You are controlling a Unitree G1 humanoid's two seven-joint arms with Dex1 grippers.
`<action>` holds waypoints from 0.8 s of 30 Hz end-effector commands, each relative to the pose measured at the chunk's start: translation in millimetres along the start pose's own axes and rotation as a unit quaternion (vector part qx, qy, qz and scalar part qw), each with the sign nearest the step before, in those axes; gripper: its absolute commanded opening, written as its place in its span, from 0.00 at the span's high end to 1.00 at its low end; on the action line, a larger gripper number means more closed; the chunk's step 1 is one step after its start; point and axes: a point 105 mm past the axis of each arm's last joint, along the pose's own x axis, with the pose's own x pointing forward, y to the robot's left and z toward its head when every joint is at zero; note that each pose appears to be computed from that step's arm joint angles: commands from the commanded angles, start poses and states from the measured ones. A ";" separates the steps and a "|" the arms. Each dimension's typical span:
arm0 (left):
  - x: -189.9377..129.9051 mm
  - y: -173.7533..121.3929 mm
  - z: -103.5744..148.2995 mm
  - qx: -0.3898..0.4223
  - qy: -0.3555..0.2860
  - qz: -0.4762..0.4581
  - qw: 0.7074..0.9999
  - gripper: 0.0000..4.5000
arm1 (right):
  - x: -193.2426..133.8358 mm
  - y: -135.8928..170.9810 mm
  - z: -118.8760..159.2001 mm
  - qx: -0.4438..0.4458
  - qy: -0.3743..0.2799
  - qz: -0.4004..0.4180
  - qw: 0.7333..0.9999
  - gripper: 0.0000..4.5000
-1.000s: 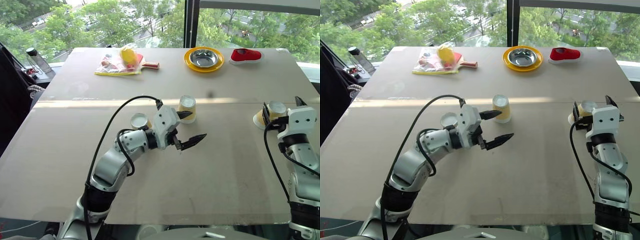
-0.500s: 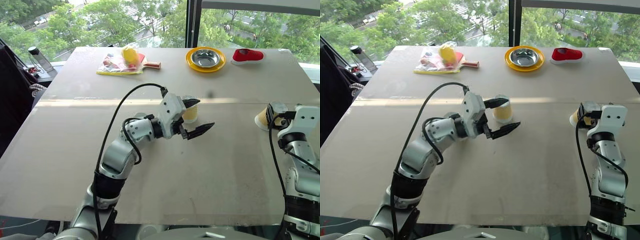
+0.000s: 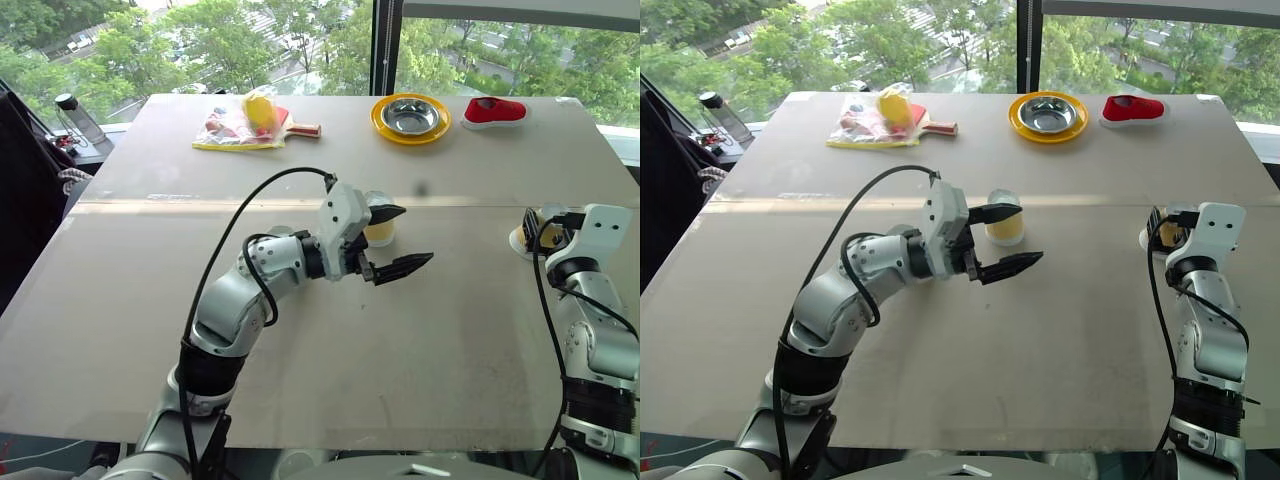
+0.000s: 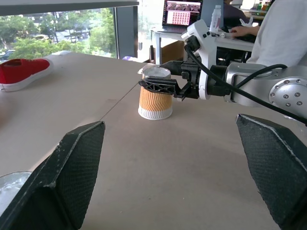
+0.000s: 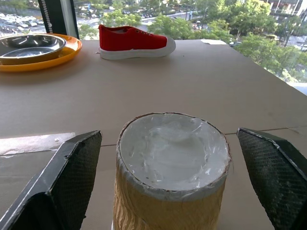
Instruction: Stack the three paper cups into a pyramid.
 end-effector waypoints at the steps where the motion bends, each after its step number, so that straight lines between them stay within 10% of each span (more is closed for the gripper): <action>1: -0.3 -6.4 16.6 0.028 -0.021 -0.012 0.999 0.00 | -0.3 -1.6 9.3 0.008 -0.022 -0.005 1.000 0.30; 9: -13.8 -7.5 3.2 0.023 0.006 0.003 1.000 0.00 | -0.5 8.8 7.2 0.001 -0.024 0.028 0.999 0.37; 24: -72.4 -2.7 -16.4 0.014 0.030 0.223 0.974 0.00 | -8.1 129.2 16.1 0.030 -0.005 0.290 0.957 0.37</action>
